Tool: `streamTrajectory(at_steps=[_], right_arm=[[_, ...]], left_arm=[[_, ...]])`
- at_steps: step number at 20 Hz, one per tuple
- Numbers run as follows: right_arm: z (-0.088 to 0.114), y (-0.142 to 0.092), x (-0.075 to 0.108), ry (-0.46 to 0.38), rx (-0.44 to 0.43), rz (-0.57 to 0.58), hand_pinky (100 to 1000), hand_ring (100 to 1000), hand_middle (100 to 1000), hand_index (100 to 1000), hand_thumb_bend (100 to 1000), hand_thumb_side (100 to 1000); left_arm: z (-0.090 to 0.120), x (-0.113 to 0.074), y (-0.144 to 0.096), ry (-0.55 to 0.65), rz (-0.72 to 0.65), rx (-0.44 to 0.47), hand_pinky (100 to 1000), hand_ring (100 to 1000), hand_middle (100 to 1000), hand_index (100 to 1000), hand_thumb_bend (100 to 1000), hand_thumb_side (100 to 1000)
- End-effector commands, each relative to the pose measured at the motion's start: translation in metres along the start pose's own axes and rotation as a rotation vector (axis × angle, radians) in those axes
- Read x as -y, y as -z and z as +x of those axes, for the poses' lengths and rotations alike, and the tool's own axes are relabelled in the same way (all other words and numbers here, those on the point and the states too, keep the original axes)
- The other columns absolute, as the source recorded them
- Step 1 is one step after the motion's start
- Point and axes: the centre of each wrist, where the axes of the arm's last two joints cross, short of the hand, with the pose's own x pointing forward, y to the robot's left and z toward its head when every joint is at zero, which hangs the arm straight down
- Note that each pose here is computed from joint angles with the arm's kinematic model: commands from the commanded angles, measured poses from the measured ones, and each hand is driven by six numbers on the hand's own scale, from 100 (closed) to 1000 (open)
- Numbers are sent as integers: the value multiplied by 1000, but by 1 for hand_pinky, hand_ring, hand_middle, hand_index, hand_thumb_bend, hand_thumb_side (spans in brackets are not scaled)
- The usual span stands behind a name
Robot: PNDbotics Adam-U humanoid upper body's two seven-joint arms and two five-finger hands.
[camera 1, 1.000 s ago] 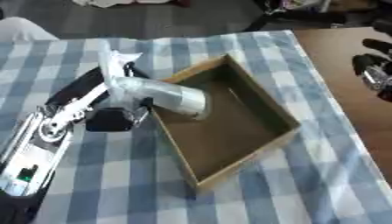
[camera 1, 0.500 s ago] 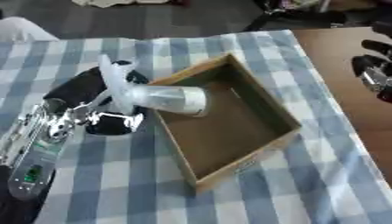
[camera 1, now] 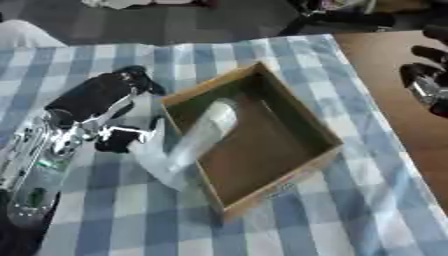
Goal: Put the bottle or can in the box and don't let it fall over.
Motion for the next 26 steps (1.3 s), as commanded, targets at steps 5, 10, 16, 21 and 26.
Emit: streamTrajectory(at_steps=[5,10,16,21,26], right_arm=[[11,3,5,-29,33,6,938,945,1000,877,237,100],[12,2,5,-29,36,3,938,945,1000,877,239,100],[11,2,6,-29,41,-1,938,946,1000,877,238,100],[11,2,5,-20,43,-2,938,946,1000,877,239,100],[10,2,4,-9,47,-16,938,946,1000,877,239,100]], left_arm=[[-18,-8,-12,19,35,-87,801,1000,730,818,100,291],[-27,-15,-21,-16,143,-146,809,1000,741,810,100,247],[-35,-53,-58,-275,672,-123,918,1000,819,779,100,672],[-54,-53,-85,-751,915,42,958,1000,838,782,100,573],[-86,-40,-114,-1043,1020,68,957,1000,844,794,100,587]])
